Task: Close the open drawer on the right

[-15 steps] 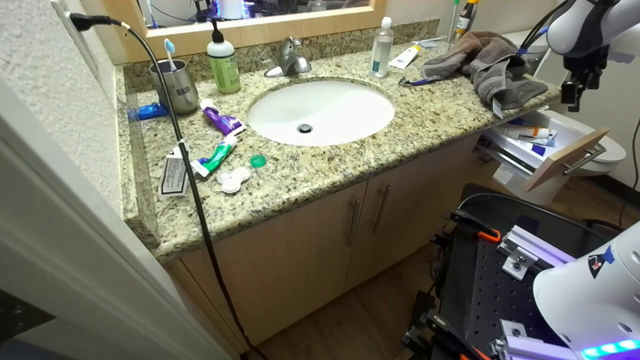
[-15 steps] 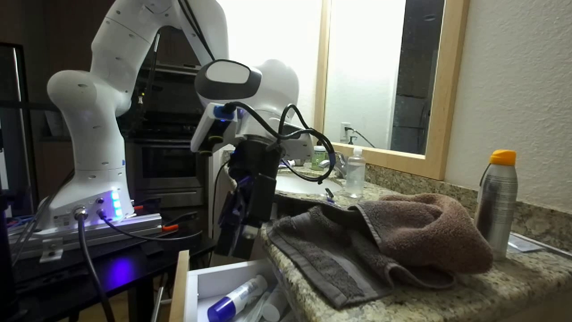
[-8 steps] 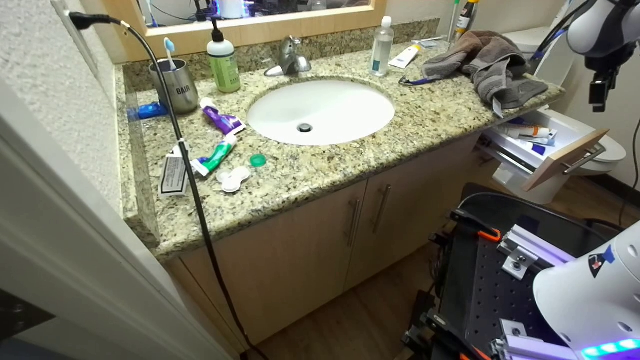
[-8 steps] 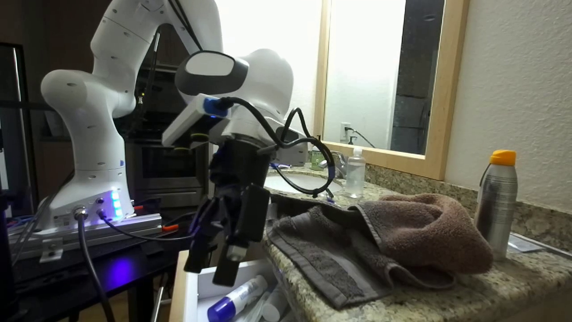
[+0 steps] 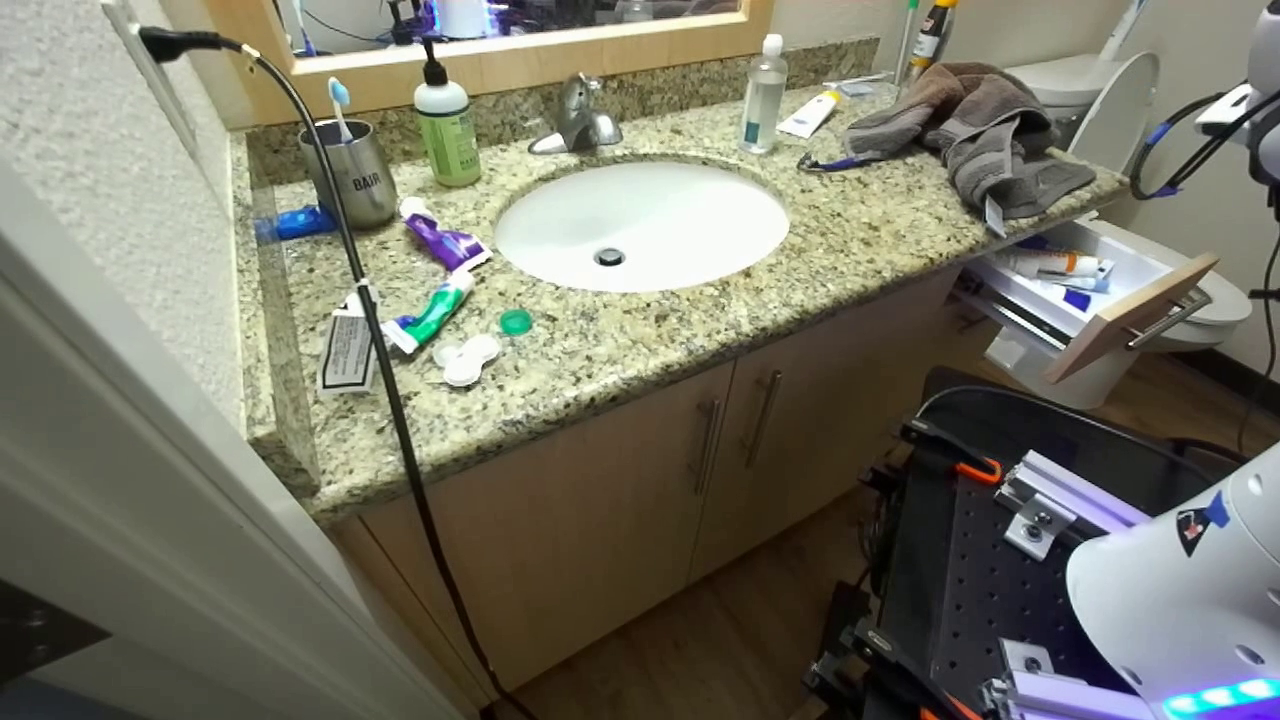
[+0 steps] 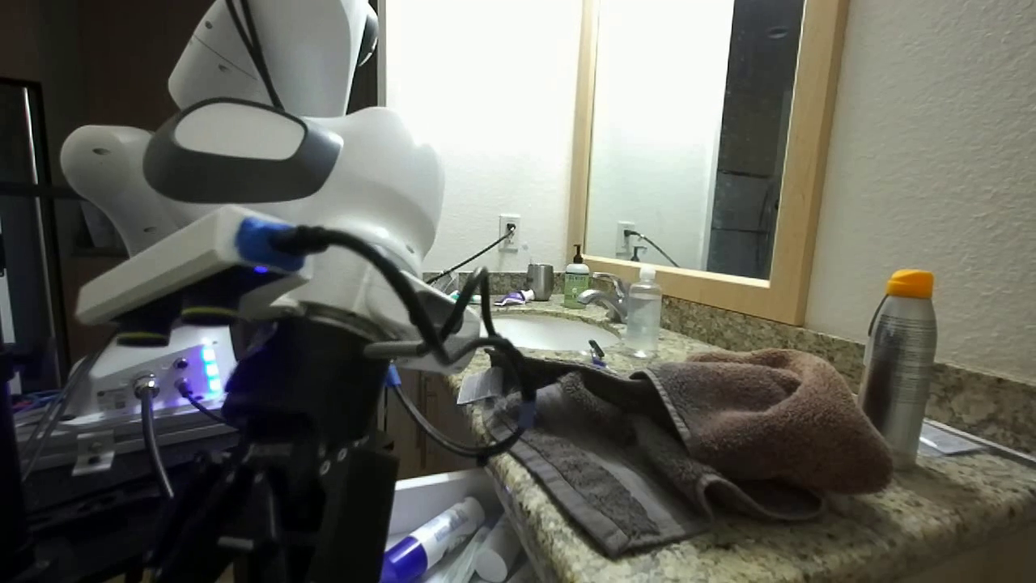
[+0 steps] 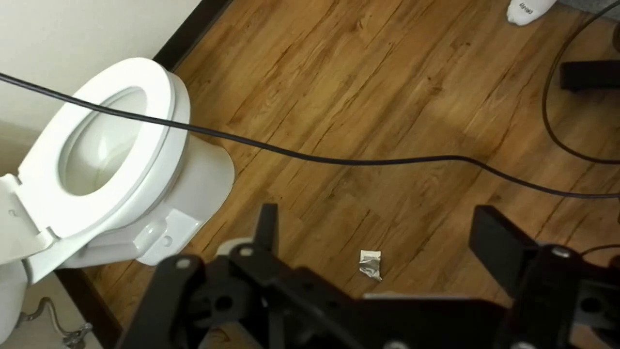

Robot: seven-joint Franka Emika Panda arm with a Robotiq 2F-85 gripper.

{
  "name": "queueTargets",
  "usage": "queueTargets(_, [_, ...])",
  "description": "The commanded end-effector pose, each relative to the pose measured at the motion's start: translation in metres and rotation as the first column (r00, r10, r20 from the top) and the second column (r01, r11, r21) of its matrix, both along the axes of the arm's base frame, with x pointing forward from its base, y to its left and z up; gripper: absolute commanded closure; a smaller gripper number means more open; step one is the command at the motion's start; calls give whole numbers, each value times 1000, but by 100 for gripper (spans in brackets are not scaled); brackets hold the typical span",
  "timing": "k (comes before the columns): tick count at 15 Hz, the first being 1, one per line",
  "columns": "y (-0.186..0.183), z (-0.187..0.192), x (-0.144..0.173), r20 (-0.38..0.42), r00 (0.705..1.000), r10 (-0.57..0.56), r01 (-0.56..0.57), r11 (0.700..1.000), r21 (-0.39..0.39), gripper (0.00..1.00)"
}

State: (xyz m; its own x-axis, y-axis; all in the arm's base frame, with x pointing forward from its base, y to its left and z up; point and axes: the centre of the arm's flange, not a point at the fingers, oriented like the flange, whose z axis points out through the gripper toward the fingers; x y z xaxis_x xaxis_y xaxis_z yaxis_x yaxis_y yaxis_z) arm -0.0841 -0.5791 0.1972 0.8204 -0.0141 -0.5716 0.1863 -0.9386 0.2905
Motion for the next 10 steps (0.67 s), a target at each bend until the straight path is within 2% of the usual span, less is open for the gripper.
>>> queueTargets(1, [-8, -44, -8, -15, 999, 38, -37, 997, 71, 0])
queueTargets(5, [-6, -70, -9, 35, 998, 44, -49, 989, 138, 0])
queueTargets(6, [7, -65, 0, 15, 1000, 25, -27, 994, 109, 0])
queueTargets(10, [6, -71, -3, 34, 999, 28, -32, 992, 121, 0])
